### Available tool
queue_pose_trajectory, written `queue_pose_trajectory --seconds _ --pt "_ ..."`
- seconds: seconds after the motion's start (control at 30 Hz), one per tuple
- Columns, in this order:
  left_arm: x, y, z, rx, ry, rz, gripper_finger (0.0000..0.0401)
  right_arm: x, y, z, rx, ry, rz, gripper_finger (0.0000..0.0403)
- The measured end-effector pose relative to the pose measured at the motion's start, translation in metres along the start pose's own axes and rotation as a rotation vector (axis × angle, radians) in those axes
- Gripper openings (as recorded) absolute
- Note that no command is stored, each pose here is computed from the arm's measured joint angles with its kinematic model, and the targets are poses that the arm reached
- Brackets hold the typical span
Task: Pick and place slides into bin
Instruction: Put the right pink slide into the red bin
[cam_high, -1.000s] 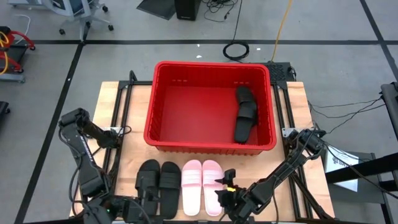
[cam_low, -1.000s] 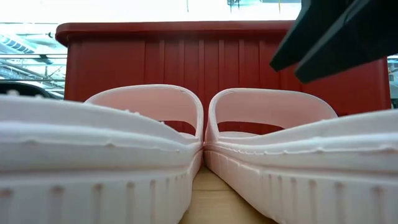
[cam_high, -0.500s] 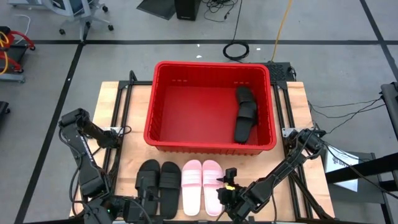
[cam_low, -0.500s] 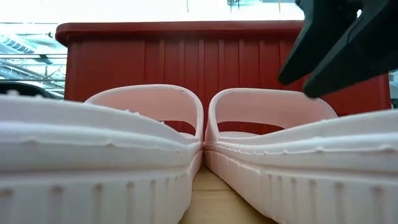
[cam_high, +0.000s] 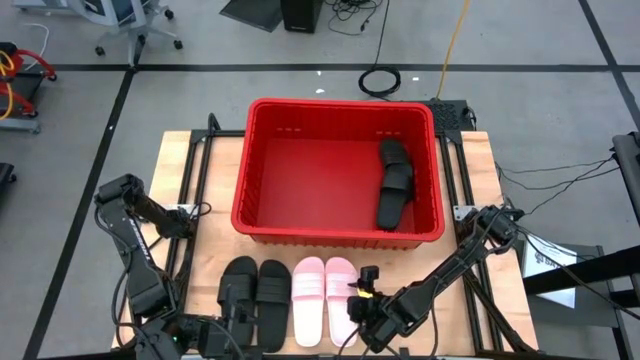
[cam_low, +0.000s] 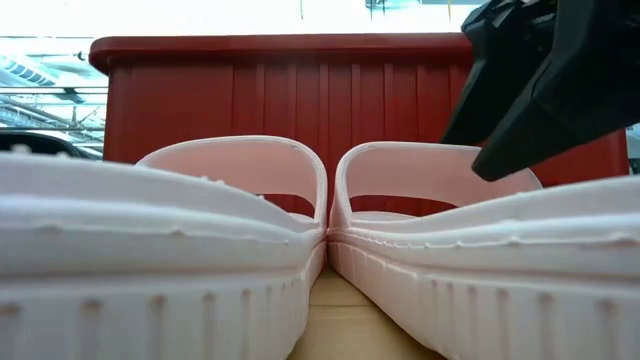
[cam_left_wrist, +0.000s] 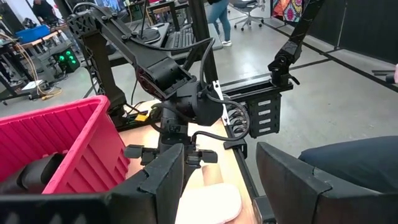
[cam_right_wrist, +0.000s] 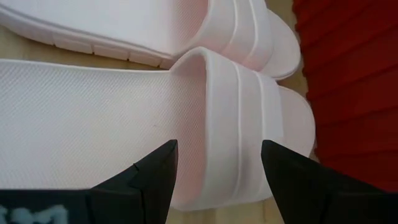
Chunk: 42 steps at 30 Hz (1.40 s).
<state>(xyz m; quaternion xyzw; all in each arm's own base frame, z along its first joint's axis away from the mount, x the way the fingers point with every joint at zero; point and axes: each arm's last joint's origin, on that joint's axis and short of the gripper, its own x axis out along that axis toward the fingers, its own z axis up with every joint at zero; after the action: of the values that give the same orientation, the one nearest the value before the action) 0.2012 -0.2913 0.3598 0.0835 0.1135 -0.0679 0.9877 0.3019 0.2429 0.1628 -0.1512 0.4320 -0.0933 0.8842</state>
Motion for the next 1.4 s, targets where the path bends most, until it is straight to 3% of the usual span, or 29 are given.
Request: queue_pose_trajectory --seconds 0.37,0.93,1.2,1.4 --pt "0.0 0.0 0.0 0.002 0.0 0.0 0.0202 0.013 -0.011 -0.004 0.09 0.029 -0.031 0.0199" --pt "0.0 0.0 0.0 0.004 0.002 0.0 0.0202 0.02 -0.009 -0.001 0.095 -0.009 0.044 0.0011" --pt "0.0 0.0 0.0 0.007 0.002 0.001 0.0202 0.019 -0.008 -0.001 0.069 0.01 0.089 0.0007" --pt "0.0 0.003 0.0 0.036 -0.008 0.094 0.0202 0.012 -0.017 0.007 0.078 0.02 0.163 0.0006"
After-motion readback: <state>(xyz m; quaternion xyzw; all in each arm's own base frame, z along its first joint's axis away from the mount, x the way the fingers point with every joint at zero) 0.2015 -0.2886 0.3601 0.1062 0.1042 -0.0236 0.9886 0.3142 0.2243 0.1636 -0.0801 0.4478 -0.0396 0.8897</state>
